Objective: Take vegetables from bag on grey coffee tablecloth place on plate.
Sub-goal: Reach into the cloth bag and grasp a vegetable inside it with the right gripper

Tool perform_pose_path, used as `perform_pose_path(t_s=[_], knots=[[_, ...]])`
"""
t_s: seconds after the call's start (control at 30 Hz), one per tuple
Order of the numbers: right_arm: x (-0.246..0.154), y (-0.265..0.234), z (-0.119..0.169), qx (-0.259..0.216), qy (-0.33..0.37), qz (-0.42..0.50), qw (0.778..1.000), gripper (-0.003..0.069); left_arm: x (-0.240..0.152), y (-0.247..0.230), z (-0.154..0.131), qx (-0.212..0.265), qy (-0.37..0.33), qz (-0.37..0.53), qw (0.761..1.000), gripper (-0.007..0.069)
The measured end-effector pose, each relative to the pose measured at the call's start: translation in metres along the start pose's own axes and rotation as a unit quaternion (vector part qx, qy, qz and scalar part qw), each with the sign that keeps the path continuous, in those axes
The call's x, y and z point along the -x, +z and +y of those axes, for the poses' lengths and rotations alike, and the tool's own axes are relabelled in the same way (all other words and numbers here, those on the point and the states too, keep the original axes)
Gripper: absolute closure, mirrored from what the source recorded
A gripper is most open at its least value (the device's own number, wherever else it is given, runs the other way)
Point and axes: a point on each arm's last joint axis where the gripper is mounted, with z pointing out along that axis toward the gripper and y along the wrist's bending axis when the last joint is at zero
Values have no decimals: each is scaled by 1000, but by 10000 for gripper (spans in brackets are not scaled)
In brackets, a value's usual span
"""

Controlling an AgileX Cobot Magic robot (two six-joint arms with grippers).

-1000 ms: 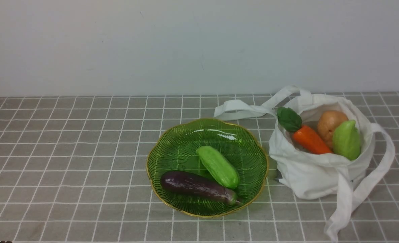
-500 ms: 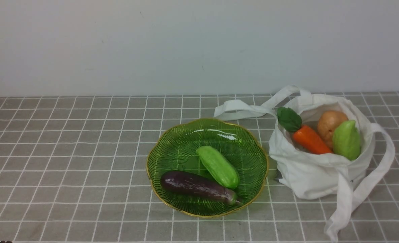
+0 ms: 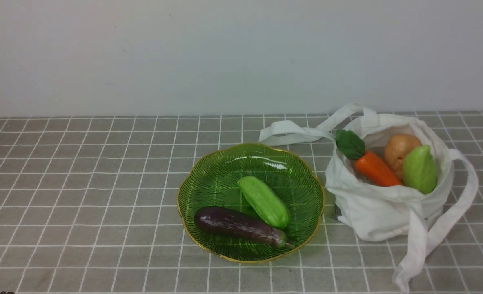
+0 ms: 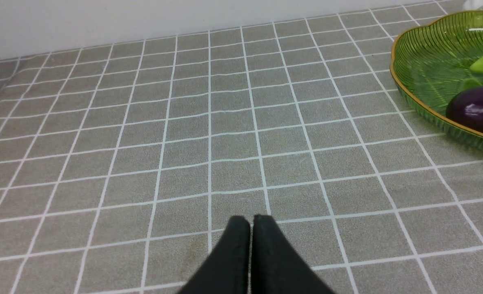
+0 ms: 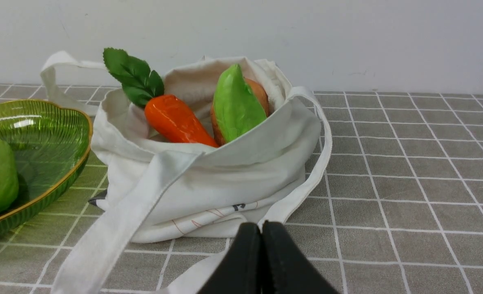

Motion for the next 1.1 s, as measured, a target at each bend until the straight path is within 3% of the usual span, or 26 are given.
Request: perform_pose_path(t_s=[0.27,0.33,0.37,0.4,0.43,0.47,0.5,0.57,0.67,0.77,0.83,0.93,1.0,1.1], knots=[[0,0,0,1,4,0,1000,674,0,0,0,0,0,0,1000,633],[0,0,1,4,24,0,1000,674,0,0,0,0,0,0,1000,633],[0,0,3,15,97,0,995,674,0,0,0,0,0,0,1000,633],[0,0,3,17,105,0,994,674,0,0,0,0,0,0,1000,633],[1,0,7,38,229,1,973,674,0,0,0,0,0,0,1000,633],[1,0,7,41,237,1,971,674,0,0,0,0,0,0,1000,633],[3,0,10,59,343,2,938,674,0,0,0,0,0,0,1000,633],[5,-1,12,75,423,1,903,674,0,0,0,0,0,0,1000,633],[9,-1,14,92,506,-7,858,674,0,0,0,0,0,0,1000,633],[10,-2,14,100,535,-7,839,674,0,0,0,0,0,0,1000,633],[11,-2,14,101,536,-11,838,674,0,0,0,0,0,0,1000,633],[28,-8,15,114,475,-39,872,674,0,0,0,0,0,0,1000,633],[70,-26,14,133,380,-111,908,674,0,0,0,0,0,0,1000,633],[133,-50,15,138,259,-183,938,674,0,0,0,0,0,0,1000,633]])
